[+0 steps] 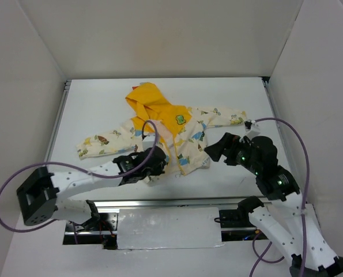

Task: Zip up the jacket

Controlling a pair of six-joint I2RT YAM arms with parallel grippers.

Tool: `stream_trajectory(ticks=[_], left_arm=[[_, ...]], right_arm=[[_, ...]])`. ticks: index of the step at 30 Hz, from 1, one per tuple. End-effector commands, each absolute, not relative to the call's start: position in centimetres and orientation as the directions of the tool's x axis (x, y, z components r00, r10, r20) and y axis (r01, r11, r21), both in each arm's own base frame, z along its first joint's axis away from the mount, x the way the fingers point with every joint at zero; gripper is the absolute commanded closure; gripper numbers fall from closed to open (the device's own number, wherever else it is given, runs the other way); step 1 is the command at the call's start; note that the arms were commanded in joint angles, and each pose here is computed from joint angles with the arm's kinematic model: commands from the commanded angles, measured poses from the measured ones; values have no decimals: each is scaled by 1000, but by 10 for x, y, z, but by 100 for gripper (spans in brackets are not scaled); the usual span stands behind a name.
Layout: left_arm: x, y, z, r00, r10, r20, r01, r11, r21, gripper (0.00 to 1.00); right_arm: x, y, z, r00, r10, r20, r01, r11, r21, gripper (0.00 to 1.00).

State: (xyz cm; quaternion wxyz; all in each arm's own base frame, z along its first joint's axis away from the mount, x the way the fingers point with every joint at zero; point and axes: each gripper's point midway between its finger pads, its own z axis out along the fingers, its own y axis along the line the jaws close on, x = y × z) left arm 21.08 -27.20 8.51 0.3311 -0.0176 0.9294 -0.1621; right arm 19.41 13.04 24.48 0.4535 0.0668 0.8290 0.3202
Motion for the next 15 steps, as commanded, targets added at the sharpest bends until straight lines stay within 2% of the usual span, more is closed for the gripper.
stream_trajectory(ticks=[1,3,4,6,7,9,10,11,12,13,15], left_arm=[[234,-279,143,-669,-289,-685,115,870,-480,100],[241,-272,162,-629,-367,-686,104,834,-541,100],[240,-267,156,-635,-374,-676,97,830,-550,100],[246,-262,168,-610,-435,-662,99,788,-608,100],[240,-261,160,-633,-425,-647,103,782,-615,100],[242,-258,162,-624,-454,-636,111,754,-648,100],[240,-260,160,-636,-449,-628,120,746,-656,100],[238,-261,160,-640,-448,-624,129,738,-662,100],[236,-260,154,-650,-445,-616,127,735,-666,100],[235,-263,156,-649,-451,-613,144,719,-680,100],[229,-266,152,-669,-446,-595,157,697,-700,100]], right_arm=[[208,170,233,-655,344,-673,-296,703,647,0],[221,180,215,-680,316,-661,-287,715,638,9],[223,183,206,-693,292,-659,-276,737,617,19],[231,190,185,-726,238,-645,-238,793,561,25],[226,201,177,-736,178,-653,-271,807,525,30],[225,216,161,-749,116,-652,-309,810,499,29],[229,232,169,-725,125,-678,-366,764,532,28],[216,245,161,-758,105,-644,-405,698,591,27],[215,254,160,-780,133,-612,-391,660,641,27],[220,266,172,-755,172,-633,-432,595,677,27],[220,276,161,-793,189,-579,-398,560,727,27]])
